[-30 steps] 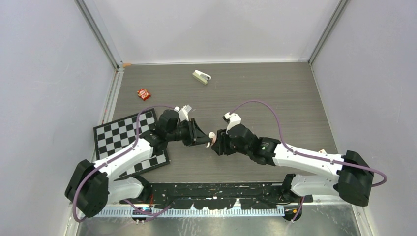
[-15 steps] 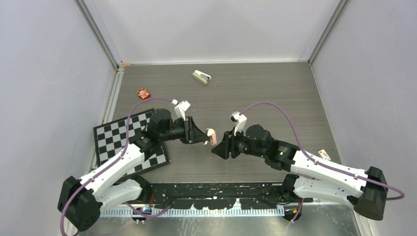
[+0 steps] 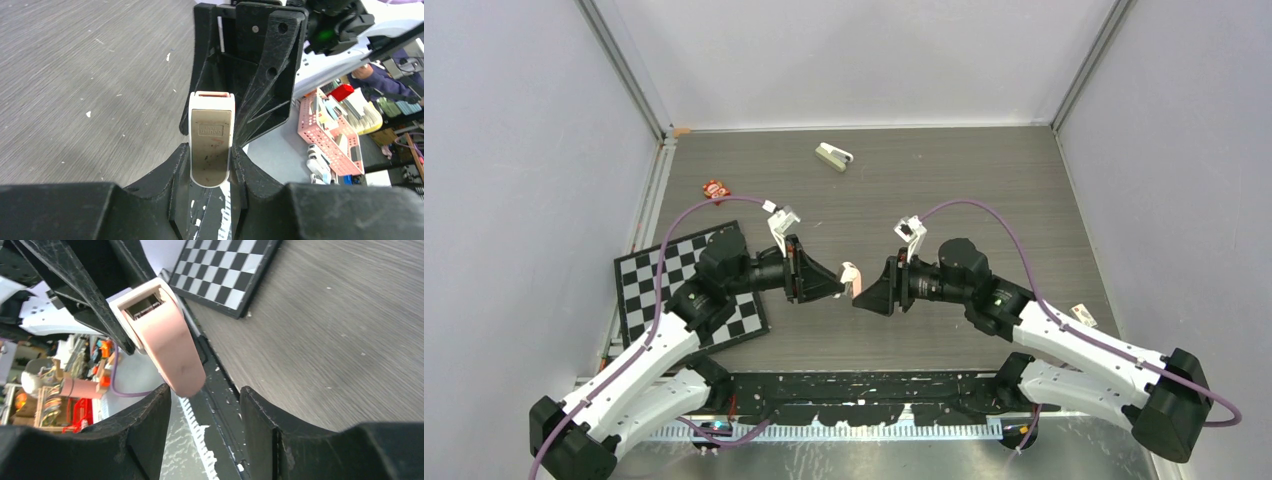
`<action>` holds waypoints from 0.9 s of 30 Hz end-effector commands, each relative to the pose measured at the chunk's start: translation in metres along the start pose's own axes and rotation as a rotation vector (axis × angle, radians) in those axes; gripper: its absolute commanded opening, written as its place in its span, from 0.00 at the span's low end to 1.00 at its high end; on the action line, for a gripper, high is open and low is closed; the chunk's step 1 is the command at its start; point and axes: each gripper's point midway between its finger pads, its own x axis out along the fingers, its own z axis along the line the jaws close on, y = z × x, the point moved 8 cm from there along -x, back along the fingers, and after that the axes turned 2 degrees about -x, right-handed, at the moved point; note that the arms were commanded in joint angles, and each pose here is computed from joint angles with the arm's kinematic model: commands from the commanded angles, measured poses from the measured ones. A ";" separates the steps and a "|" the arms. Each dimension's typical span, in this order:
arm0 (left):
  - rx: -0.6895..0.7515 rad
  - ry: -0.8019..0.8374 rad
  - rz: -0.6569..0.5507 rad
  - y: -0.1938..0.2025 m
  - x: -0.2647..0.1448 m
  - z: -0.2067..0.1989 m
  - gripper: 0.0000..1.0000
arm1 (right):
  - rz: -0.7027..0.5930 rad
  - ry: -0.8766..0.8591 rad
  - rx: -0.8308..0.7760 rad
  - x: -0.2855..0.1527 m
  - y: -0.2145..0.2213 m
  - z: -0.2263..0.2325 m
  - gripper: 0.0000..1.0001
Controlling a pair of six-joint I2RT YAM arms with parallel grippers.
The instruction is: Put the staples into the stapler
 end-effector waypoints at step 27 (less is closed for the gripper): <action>0.115 -0.081 0.110 0.002 -0.003 0.010 0.58 | -0.027 -0.073 0.034 0.003 -0.008 0.011 0.01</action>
